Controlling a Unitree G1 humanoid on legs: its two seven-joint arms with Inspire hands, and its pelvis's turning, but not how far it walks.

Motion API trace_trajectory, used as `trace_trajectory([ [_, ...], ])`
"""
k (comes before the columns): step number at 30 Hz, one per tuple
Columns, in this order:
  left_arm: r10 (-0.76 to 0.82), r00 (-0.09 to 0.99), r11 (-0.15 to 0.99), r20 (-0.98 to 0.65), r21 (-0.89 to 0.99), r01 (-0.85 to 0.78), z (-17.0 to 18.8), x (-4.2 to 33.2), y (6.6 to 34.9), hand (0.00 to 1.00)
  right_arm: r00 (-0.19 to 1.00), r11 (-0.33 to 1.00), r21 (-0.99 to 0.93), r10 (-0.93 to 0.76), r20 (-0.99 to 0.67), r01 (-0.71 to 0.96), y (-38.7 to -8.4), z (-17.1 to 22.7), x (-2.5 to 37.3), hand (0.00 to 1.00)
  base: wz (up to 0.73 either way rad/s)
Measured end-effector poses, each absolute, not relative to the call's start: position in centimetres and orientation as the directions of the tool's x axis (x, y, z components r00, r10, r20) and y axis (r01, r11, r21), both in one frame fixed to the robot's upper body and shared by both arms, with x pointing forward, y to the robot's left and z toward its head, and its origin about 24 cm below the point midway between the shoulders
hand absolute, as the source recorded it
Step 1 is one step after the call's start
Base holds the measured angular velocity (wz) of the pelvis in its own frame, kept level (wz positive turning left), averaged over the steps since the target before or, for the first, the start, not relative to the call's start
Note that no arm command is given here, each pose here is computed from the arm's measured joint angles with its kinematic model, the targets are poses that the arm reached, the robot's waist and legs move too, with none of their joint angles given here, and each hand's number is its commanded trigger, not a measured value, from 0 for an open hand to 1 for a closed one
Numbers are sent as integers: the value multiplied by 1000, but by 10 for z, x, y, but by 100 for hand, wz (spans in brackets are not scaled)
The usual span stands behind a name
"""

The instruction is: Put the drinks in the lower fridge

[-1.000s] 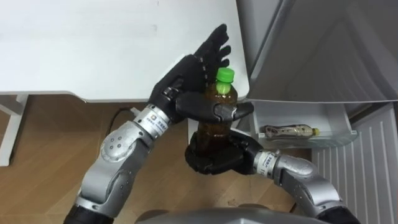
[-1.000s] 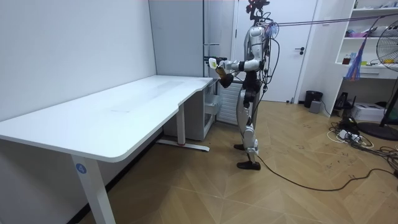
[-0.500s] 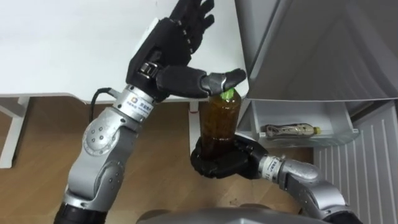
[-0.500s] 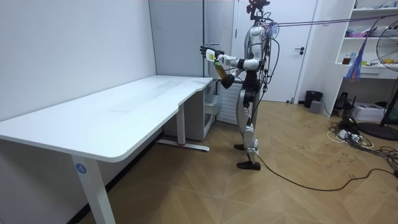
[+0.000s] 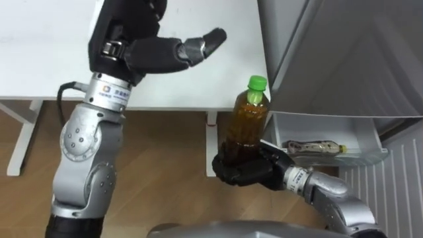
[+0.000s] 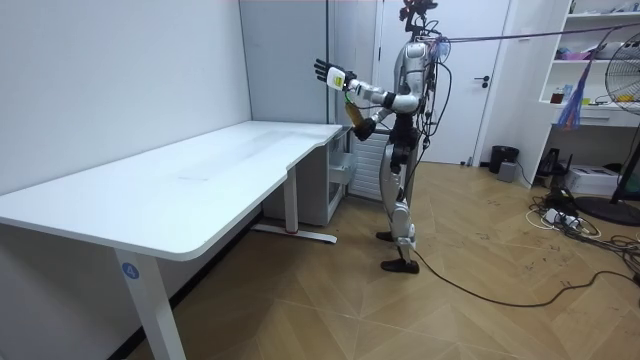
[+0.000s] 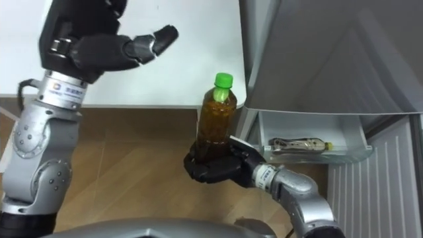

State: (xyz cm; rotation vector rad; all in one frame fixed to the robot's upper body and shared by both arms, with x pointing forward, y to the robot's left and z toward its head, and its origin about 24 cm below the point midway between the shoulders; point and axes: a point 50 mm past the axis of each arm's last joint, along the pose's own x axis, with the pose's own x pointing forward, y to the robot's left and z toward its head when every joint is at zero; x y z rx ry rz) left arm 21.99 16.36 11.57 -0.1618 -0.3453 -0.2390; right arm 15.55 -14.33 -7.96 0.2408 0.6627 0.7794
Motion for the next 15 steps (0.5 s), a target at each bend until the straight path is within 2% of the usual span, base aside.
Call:
trace_trajectory([
  [8,111,939,991,324,-112,-79,113,218,208,0,580,760,425,650,-491,-492,-168,-82,148,100,0],
  [15,290,924,956,249,-119,-268,98,205,234,0,597,794,414,608,-524,-445,-174,-86,140,100,1],
])
